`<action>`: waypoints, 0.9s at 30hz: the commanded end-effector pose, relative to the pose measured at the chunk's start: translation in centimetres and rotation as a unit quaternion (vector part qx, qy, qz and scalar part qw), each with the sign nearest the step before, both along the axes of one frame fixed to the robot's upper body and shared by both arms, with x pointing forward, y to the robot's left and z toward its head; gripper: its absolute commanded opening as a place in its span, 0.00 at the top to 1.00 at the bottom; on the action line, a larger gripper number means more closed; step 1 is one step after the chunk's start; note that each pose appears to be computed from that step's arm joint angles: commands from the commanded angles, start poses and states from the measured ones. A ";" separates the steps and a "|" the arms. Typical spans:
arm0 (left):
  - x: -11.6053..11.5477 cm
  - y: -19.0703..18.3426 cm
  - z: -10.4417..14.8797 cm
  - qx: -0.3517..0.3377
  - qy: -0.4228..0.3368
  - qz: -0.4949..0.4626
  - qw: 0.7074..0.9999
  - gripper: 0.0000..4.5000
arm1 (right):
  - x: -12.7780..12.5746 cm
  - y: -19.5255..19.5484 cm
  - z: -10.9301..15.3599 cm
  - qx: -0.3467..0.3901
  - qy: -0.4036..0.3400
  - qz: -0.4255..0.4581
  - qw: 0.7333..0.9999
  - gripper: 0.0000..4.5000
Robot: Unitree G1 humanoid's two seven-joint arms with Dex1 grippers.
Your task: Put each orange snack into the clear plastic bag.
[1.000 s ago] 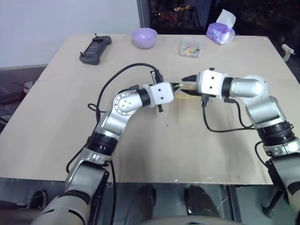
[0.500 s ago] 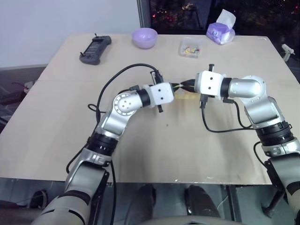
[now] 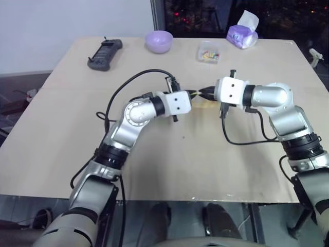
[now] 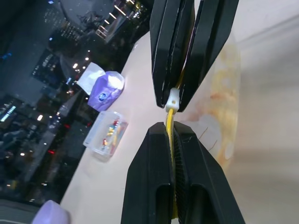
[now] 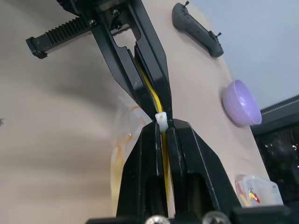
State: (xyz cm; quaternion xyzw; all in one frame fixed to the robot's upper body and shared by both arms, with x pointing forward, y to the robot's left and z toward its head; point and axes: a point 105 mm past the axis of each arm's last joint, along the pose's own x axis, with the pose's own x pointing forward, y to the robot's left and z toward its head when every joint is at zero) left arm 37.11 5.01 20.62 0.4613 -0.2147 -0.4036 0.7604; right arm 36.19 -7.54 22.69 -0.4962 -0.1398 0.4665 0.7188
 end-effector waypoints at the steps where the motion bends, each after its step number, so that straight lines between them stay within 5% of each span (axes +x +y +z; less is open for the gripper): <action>1: 2.1 3.6 0.3 0.008 -0.011 0.082 0.997 1.00 | 0.8 -2.8 1.8 0.009 -0.027 -0.051 0.998 0.99; 16: 5.4 7.9 0.5 0.030 -0.024 0.214 0.976 1.00 | 3.4 -9.1 1.0 -0.041 -0.023 -0.197 0.979 0.99; 27: 5.1 6.3 0.5 0.023 -0.022 0.187 0.982 1.00 | 3.8 -11.0 1.5 -0.042 -0.026 -0.240 0.969 0.99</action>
